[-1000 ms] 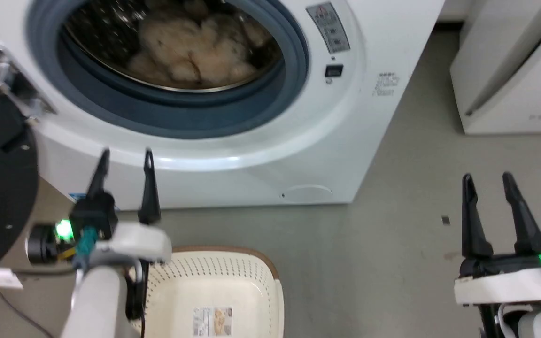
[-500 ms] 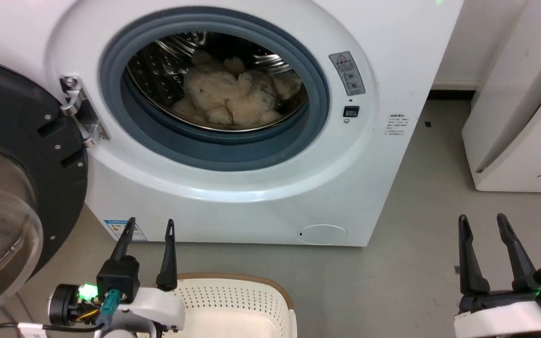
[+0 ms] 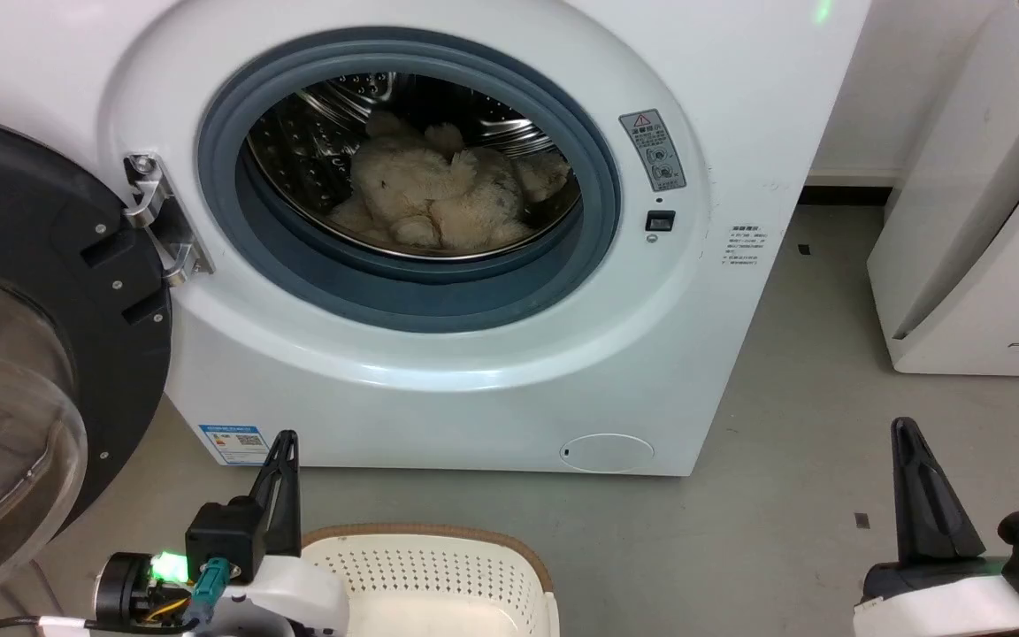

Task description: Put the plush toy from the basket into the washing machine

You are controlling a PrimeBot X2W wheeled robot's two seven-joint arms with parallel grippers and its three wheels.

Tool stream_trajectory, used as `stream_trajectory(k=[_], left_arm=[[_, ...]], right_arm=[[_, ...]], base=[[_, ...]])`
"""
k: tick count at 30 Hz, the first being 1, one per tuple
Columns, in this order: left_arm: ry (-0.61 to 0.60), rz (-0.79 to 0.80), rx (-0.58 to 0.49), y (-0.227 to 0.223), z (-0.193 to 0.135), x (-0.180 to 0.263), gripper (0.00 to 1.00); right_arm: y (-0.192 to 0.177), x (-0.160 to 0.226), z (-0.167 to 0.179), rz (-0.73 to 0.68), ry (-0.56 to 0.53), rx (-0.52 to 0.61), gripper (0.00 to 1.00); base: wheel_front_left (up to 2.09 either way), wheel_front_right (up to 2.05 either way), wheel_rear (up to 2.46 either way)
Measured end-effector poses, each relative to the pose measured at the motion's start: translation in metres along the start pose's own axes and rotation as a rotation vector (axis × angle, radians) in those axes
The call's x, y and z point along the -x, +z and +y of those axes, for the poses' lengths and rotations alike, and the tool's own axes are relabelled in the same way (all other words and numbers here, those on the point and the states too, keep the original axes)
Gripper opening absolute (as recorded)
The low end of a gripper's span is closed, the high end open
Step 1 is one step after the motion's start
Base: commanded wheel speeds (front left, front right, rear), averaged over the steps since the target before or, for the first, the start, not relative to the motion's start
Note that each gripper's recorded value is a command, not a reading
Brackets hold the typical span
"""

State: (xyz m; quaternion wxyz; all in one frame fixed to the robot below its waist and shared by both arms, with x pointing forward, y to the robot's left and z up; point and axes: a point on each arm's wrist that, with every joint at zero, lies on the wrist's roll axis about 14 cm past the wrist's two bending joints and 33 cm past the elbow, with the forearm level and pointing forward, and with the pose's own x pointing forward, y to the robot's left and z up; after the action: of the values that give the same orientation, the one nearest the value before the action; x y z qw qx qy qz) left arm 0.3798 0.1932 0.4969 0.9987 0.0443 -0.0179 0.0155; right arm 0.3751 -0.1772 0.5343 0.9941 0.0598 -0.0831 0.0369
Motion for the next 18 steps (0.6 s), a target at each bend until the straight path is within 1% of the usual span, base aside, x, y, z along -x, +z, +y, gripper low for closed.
stream_trajectory(k=[18], left_arm=[[-0.008,-0.005,0.011,0.0078,-0.0031,-0.0022,0.0]], right_arm=[[-0.0031,0.0014,0.003,0.032,0.011,0.016,0.0]], base=[[0.0,0.0,0.0]])
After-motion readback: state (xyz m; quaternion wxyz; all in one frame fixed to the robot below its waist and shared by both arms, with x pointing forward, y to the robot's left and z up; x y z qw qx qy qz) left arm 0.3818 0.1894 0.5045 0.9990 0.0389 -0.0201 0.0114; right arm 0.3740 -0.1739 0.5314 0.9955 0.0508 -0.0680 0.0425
